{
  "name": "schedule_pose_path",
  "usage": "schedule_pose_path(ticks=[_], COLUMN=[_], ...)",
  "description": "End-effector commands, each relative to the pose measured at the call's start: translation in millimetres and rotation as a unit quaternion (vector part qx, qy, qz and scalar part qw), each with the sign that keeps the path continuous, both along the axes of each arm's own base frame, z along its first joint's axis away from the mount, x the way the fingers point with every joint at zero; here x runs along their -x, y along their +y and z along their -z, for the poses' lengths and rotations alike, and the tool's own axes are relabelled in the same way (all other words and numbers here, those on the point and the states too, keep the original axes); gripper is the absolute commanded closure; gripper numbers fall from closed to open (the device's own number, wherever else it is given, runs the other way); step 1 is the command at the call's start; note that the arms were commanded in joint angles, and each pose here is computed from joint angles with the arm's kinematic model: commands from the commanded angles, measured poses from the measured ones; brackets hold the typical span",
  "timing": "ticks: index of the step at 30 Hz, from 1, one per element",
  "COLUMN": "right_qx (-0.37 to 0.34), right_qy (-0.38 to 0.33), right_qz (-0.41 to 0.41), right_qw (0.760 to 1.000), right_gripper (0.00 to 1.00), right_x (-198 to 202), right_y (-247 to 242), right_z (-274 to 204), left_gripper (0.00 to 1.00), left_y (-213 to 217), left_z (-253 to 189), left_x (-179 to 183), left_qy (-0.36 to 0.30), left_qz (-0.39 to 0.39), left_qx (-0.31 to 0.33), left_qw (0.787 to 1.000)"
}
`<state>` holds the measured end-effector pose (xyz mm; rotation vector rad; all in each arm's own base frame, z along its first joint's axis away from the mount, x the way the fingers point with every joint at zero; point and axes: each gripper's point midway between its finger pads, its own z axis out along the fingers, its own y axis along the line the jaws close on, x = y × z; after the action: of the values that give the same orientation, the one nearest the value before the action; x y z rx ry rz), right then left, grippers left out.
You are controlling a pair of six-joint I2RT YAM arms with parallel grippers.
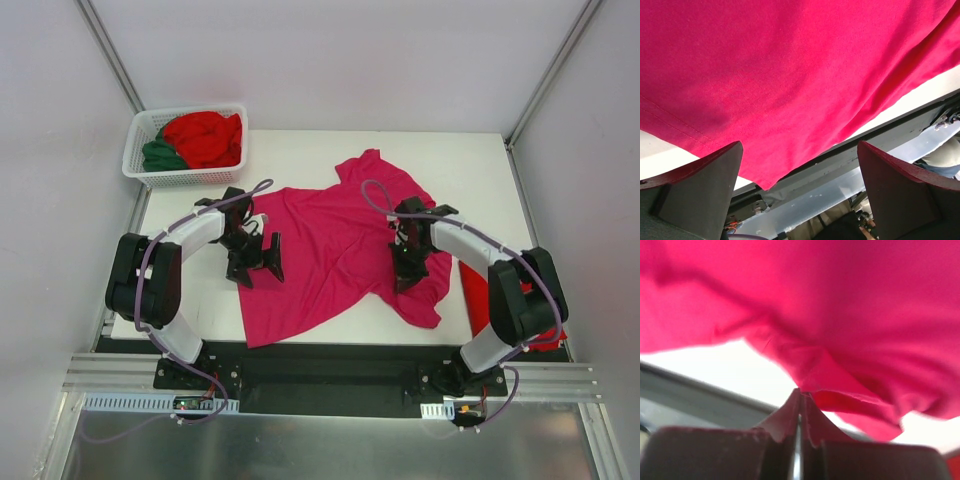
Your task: Fold and stack the t-shirts
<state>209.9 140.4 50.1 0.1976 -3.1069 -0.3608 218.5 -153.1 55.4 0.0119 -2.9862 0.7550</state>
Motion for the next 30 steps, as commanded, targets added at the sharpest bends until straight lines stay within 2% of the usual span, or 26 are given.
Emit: schedule_pose_path(ticks=[1, 10, 13, 15, 16, 17, 19, 20, 23, 26, 27, 28, 30], right_qx=[-0.001, 0.048, 0.048, 0.015, -0.015, -0.035, -0.041, -0.036, 0.021, 0.091, 0.105, 0.096, 0.075], right_qy=[0.039, 0.099, 0.115, 0.124, 0.111, 0.106, 0.072, 0.031, -0.004, -0.036, -0.026, -0.038, -0.014], right_qz=[-0.03, -0.115, -0.137, -0.154, -0.167, -0.172, -0.174, -0.177, -0.17, -0.134, -0.115, -0.101, -0.058], right_qw=[0.999, 0.987, 0.983, 0.98, 0.98, 0.979, 0.981, 0.983, 0.985, 0.986, 0.987, 0.989, 0.995], right_gripper=[0.99, 0.99, 0.92, 0.91, 0.82, 0.56, 0.19, 0.04, 0.04, 0.04, 0.04, 0.04, 0.04], right_x=[55.5, 129.0, 144.7, 151.5, 148.2, 146.5, 134.0, 117.3, 92.4, 56.1, 49.2, 37.9, 30.7], right_y=[16.2, 28.0, 39.9, 55.5, 71.0, 80.0, 86.8, 90.8, 74.0, 46.6, 35.5, 37.3, 28.3], right_z=[-16.8, -35.6, -43.5, -51.5, -60.2, -68.7, -84.8, -96.9, -104.6, -83.4, -69.5, -59.5, -39.6], left_gripper=[0.01, 0.01, 0.01, 0.01, 0.01, 0.01, 0.01, 0.01, 0.01, 0.01, 0.01, 0.01, 0.01], left_y=[-1.2, -6.0, -6.7, -6.9, -7.5, -7.2, -8.2, -8.4, -9.8, -12.3, -12.1, -11.4, -10.1], left_z=[-12.9, -25.6, -25.8, -27.1, -27.9, -27.9, -29.3, -29.5, -31.3, -34.0, -34.4, -34.0, -33.7], left_x=[-1.0, -17.0, -18.1, -18.2, -17.7, -17.9, -17.1, -16.7, -17.6, -20.0, -20.8, -24.0, -27.3], left_qy=[-0.013, -0.034, -0.033, -0.035, -0.035, -0.034, -0.035, -0.034, -0.034, -0.034, -0.033, -0.036, -0.039], left_qz=[0.005, 0.005, 0.005, 0.005, 0.006, 0.005, 0.006, 0.006, 0.006, 0.003, 0.001, -0.002, -0.005], left_qx=[0.014, 0.026, 0.027, 0.028, 0.03, 0.03, 0.034, 0.034, 0.038, 0.044, 0.044, 0.037, 0.031], left_qw=[1.0, 0.999, 0.999, 0.999, 0.999, 0.999, 0.999, 0.999, 0.999, 0.998, 0.998, 0.999, 0.999])
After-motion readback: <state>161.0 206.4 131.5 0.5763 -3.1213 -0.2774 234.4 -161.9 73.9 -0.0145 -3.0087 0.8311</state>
